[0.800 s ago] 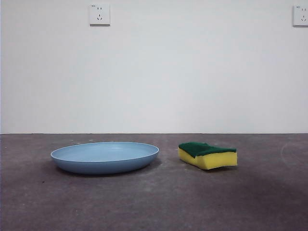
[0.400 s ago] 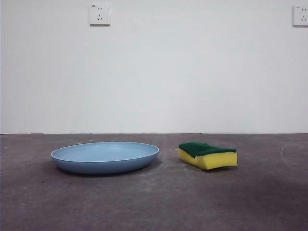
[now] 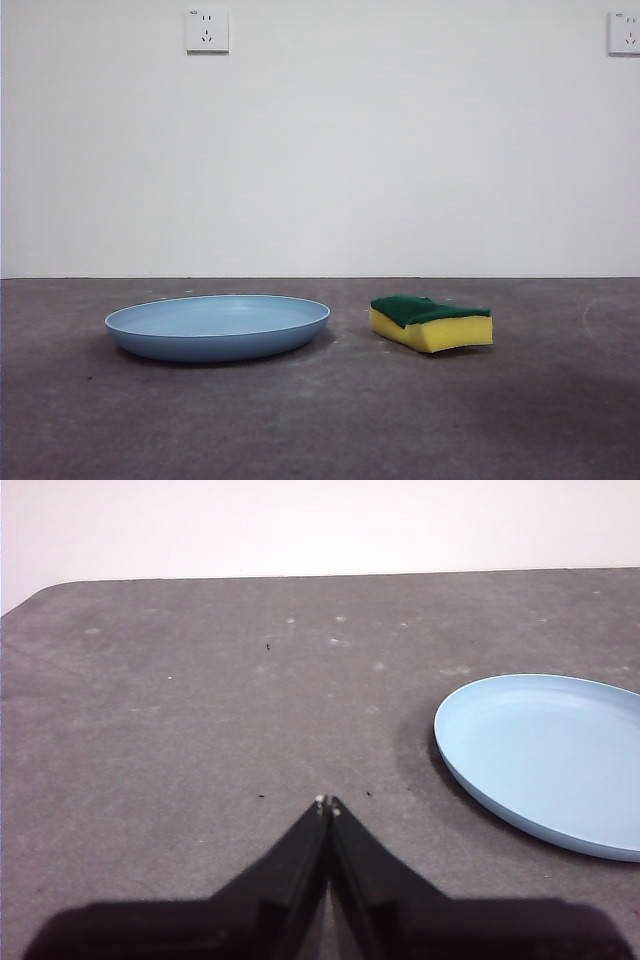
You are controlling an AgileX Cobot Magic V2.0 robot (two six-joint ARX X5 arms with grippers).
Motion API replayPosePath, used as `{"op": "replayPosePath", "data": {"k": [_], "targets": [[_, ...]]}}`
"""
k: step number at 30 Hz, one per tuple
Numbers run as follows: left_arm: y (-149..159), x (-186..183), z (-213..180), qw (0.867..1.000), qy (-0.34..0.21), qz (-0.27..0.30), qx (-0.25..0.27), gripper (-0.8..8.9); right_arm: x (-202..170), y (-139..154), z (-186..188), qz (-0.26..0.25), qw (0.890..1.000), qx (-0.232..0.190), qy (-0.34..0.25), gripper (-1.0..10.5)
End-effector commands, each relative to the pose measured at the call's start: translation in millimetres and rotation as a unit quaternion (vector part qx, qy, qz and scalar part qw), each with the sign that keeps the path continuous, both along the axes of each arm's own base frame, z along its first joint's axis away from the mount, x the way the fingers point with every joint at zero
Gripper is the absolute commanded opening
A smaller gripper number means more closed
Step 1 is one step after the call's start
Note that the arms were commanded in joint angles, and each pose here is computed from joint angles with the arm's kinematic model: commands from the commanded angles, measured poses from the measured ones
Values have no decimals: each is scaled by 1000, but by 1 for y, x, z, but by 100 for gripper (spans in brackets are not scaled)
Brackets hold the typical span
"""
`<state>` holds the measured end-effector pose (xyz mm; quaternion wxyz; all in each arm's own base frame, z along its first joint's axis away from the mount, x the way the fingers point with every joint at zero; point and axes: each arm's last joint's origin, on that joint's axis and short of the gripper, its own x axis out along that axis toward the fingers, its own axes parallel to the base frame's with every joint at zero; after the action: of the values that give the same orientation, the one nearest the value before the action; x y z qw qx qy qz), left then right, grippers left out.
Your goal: Pick up the plate,pick up the cloth,clean the plate with the cloth
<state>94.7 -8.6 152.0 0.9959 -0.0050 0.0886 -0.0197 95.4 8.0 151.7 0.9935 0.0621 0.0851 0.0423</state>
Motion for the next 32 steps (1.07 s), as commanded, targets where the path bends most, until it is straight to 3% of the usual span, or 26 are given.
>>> {"op": "replayPosePath", "data": {"k": [1,32], "targets": [[0,1,-4,1000,3,2,4,-4,0,0,-4,1,999,32,9,2],[0,1,-4,1000,3,2,4,-3,0,0,-4,-6,999,42,10,2]]}}
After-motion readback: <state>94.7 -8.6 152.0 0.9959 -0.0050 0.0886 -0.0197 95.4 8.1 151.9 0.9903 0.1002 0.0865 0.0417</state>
